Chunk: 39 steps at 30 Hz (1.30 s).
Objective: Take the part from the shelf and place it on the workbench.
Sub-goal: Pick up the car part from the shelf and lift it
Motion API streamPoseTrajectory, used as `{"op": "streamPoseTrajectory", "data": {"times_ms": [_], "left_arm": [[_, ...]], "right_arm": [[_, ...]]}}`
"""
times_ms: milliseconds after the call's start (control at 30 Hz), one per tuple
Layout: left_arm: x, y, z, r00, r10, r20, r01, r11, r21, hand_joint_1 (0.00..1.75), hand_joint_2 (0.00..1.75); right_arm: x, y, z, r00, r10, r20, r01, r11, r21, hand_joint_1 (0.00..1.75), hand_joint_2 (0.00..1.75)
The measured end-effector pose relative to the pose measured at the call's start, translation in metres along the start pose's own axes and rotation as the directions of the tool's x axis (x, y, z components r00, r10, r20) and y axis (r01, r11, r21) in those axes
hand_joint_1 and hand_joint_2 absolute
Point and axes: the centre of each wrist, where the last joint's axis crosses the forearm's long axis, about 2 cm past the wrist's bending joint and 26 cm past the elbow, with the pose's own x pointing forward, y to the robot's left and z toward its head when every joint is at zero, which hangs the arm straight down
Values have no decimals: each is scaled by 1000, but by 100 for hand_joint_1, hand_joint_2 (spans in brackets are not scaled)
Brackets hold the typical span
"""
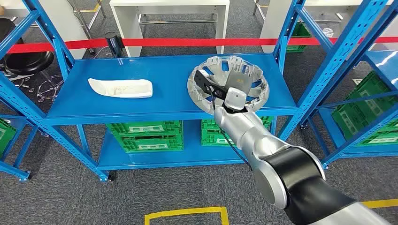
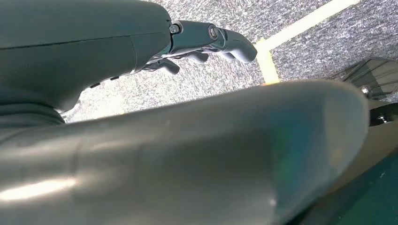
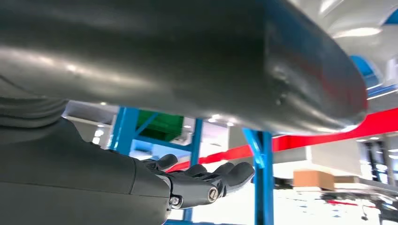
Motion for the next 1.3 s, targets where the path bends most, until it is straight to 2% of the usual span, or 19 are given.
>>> {"op": "streamPoseTrajectory", "data": {"times_ms": [400, 1067, 1300], "left_arm": [[-1, 0, 0, 1000, -6, 9, 6, 1000, -1, 0, 0], [-1, 6, 1, 1000, -18, -5, 18, 1000, 10, 0, 0], [-2, 8, 2, 1000, -17, -20, 17, 1000, 15, 0, 0]], "right_arm": [[8, 18, 14, 998, -38, 59, 39, 999, -11, 0, 0], [11, 32, 25, 995, -87, 48, 87, 996, -3, 0, 0], [20, 41, 35, 986, -137, 97, 140, 990, -27, 0, 0]]}}
